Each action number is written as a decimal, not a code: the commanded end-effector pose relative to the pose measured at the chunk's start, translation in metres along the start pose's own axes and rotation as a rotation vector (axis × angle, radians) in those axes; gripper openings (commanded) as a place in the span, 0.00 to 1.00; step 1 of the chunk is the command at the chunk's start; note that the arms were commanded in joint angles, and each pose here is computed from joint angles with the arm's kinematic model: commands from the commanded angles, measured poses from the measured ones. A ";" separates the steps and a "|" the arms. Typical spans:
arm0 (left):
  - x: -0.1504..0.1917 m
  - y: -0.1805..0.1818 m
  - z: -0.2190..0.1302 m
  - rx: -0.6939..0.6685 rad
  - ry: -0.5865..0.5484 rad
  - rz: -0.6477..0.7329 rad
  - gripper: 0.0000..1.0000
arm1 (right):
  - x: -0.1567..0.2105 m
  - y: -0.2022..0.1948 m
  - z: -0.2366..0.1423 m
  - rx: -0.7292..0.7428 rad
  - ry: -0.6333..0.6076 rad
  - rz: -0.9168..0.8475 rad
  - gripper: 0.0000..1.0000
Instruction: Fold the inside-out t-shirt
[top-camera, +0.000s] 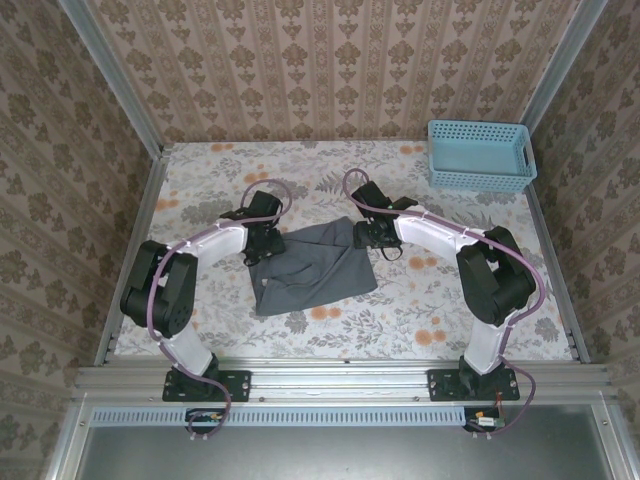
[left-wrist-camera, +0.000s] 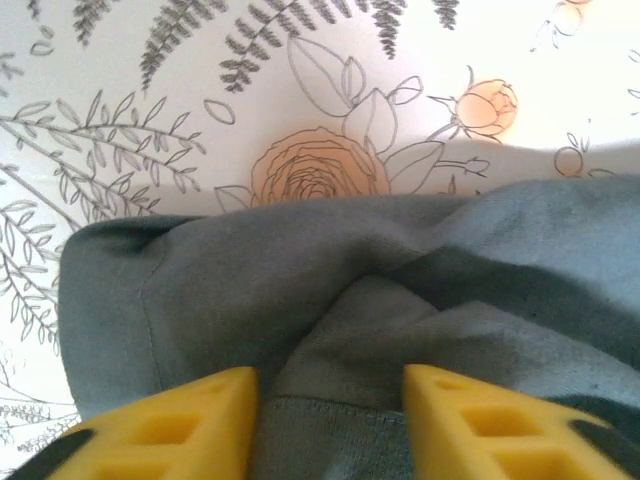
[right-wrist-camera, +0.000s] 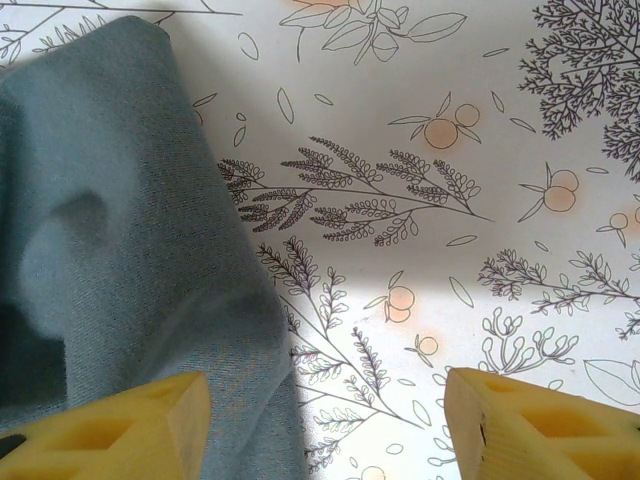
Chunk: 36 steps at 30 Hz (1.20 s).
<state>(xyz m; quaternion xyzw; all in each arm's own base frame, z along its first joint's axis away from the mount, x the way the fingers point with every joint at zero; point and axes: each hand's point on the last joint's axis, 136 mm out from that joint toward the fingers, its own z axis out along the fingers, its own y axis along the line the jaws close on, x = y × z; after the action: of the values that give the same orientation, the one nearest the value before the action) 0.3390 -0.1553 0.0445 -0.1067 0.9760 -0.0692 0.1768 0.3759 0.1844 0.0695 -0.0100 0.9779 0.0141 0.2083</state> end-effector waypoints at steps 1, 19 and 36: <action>-0.001 -0.003 -0.002 0.020 -0.004 0.011 0.34 | -0.003 -0.003 -0.008 0.013 -0.011 -0.009 0.65; -0.038 0.043 -0.047 0.086 -0.173 -0.145 0.05 | 0.003 -0.004 0.026 0.046 0.043 -0.009 0.65; 0.005 0.045 -0.090 -0.143 -0.126 0.059 0.72 | -0.001 0.000 0.000 0.016 -0.002 -0.023 0.65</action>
<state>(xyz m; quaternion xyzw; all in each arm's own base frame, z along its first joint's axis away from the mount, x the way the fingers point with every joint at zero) 0.3334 -0.1150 0.1092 -0.0991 0.9661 -0.0385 0.2353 0.3779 0.1848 0.0489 -0.0132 0.9821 0.0021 0.1880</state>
